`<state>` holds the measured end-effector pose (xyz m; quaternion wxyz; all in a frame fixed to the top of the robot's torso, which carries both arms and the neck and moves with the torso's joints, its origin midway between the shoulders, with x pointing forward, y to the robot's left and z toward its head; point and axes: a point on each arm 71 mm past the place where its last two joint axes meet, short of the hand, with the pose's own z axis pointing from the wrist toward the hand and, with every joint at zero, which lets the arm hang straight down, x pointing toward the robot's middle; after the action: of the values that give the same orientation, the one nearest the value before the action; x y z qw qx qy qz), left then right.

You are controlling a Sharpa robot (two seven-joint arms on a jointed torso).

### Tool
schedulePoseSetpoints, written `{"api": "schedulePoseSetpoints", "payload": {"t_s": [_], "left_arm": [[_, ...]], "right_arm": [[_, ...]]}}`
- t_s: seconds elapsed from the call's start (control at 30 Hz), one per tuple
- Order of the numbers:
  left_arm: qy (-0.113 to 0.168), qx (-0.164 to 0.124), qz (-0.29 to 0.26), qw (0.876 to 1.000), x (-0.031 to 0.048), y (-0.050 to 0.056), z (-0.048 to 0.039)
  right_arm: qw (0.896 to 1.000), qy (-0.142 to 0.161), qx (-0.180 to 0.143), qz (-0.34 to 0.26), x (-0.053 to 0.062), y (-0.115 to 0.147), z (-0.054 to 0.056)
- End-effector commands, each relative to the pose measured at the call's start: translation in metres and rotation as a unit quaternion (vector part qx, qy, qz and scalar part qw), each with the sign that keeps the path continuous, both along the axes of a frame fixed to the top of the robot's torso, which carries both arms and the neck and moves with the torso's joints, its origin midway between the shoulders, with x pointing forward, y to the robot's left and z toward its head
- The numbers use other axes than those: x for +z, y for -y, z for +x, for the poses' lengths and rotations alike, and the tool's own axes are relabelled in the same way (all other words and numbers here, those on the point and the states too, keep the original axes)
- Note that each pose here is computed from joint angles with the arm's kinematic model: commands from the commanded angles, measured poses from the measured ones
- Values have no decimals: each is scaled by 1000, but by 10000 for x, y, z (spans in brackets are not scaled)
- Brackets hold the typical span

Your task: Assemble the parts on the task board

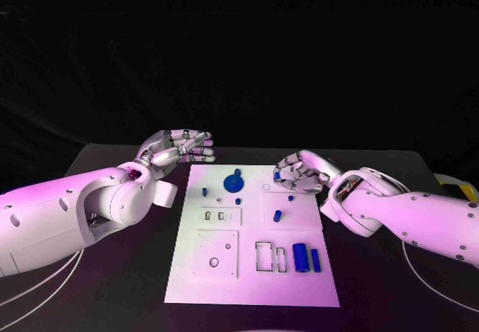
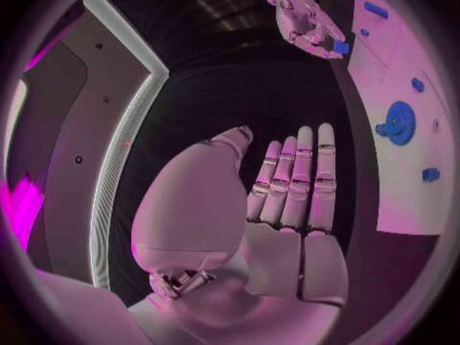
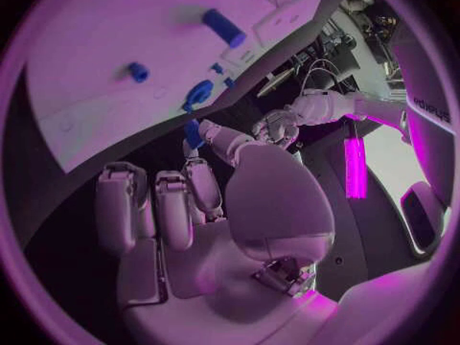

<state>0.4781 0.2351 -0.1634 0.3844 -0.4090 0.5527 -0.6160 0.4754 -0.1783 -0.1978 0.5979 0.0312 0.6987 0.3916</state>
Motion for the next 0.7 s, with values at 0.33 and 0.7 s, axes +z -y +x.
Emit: {"api": "schedulePoseSetpoints", "payload": {"t_s": [0.33,0.7], "left_arm": [[-19,6,-25,999,-20,49,40],[-15,13,-25,999,-18,51,51]], "right_arm": [[998,15,32,-52,-100,-767,-258],[995,6,60,-79,-341,-1095,-385]]}}
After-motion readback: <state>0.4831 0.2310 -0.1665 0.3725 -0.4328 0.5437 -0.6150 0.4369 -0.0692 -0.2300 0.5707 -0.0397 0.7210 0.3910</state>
